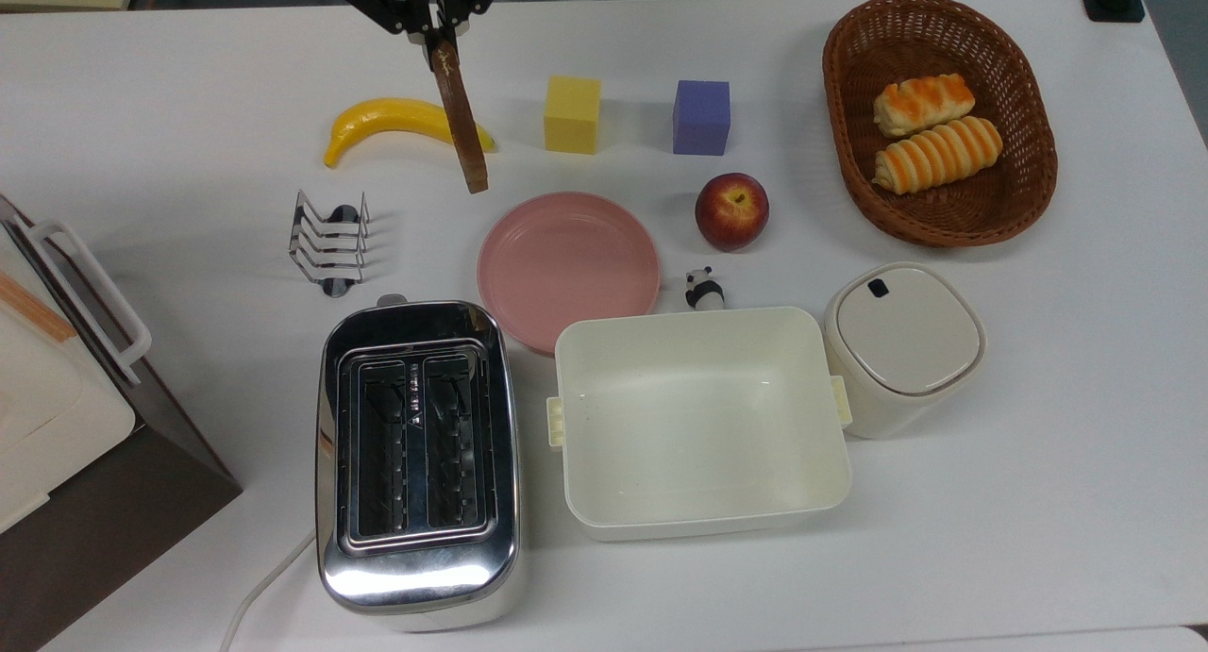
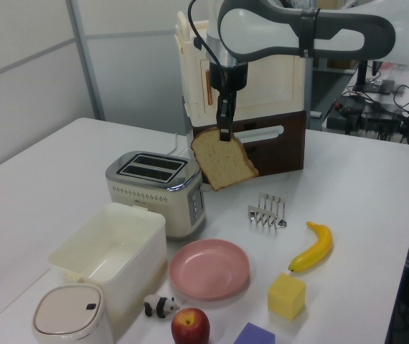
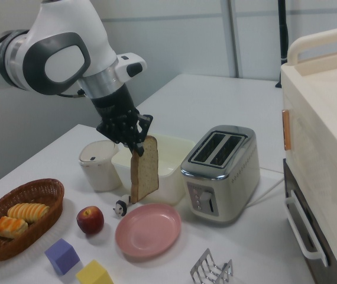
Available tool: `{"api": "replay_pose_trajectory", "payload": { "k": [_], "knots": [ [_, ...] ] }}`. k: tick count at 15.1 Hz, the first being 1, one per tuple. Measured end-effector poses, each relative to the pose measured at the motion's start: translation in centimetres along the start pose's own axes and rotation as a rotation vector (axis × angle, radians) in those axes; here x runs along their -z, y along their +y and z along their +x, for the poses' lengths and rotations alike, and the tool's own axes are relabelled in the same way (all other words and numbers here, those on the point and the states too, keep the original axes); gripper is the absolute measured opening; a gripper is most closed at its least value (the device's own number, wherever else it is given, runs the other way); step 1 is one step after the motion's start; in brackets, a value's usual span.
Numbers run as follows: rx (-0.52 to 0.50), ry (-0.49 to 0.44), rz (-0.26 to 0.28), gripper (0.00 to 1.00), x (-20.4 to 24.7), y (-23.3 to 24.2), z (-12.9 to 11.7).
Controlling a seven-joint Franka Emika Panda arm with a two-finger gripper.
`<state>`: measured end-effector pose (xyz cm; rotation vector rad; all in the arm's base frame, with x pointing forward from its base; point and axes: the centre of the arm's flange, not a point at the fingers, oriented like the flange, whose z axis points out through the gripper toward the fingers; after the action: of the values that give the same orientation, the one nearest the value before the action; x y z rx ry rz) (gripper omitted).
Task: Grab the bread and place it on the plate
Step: 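Carry the held toast slice over the pink plate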
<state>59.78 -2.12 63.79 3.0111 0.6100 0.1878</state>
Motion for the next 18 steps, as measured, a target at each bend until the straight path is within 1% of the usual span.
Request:
{"api": "replay_pose_trajectory", "payload": {
  "k": [5,11,18],
  "knots": [
    [0.023,-0.02,0.012,0.1,-0.4,-0.7,0.1],
    [0.103,-0.02,0.03,0.1,-0.7,-4.9,1.8],
    [0.124,-0.05,0.044,0.1,-2.8,-5.9,2.8]
  ]
}}
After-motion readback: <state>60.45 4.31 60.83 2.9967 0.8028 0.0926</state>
